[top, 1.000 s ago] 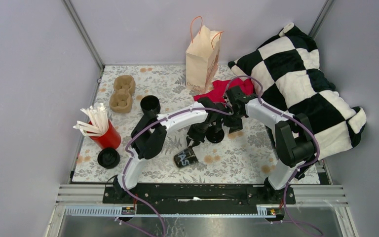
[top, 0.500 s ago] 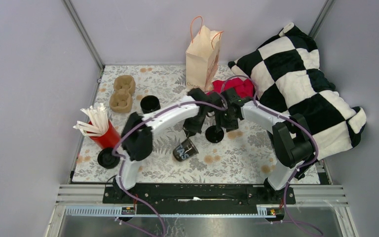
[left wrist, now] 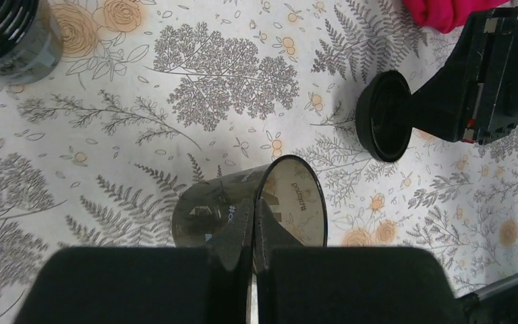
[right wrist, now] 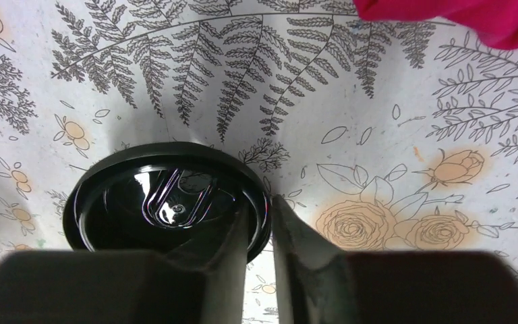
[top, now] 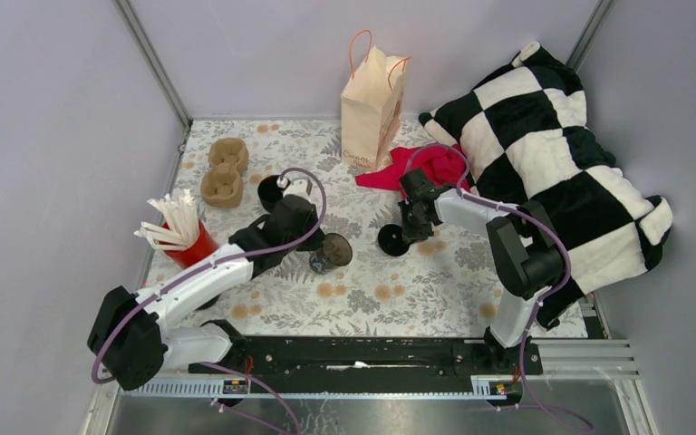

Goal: Pack the takeout coffee

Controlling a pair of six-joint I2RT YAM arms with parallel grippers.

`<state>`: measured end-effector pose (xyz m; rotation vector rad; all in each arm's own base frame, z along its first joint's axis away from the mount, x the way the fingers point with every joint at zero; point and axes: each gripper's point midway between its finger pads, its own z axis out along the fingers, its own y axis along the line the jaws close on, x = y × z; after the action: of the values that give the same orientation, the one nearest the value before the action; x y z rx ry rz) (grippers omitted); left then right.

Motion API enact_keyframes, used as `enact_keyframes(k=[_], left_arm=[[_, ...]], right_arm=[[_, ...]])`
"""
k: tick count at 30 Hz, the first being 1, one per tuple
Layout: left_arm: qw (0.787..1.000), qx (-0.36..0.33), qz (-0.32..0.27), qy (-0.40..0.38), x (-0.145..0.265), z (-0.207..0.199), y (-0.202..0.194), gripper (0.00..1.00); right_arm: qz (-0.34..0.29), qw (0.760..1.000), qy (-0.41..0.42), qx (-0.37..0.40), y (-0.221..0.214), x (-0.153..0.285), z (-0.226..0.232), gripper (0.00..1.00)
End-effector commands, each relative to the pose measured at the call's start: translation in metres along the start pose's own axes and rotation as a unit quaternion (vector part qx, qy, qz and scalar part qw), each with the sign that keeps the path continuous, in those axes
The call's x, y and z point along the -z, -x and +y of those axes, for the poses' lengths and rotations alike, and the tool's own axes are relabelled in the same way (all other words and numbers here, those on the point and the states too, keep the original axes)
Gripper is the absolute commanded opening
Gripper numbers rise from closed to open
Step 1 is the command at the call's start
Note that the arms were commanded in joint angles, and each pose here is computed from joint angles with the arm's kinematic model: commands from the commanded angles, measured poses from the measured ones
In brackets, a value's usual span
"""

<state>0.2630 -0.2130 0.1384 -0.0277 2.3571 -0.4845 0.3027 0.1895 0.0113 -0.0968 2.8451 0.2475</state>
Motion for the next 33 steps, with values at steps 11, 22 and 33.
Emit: enact_keyframes(k=[11,22,33], left_arm=[[0.959,0.046,-0.155,-0.233,0.007,-0.090,0.067,0.00],[0.935,0.094,-0.055,-0.336,-0.018,-0.108,0.037,0.00],[0.917,0.113,0.005,-0.381,-0.044,-0.090,0.007,0.00]], right_arm=[[-0.068,0.998,0.008,-0.012,0.015,0.055,-0.009,0.00],[-0.074,0.994,0.052,-0.059,0.015,0.095,-0.033,0.00],[-0.073,0.991,0.094,-0.055,0.014,0.107,-0.023,0.00]])
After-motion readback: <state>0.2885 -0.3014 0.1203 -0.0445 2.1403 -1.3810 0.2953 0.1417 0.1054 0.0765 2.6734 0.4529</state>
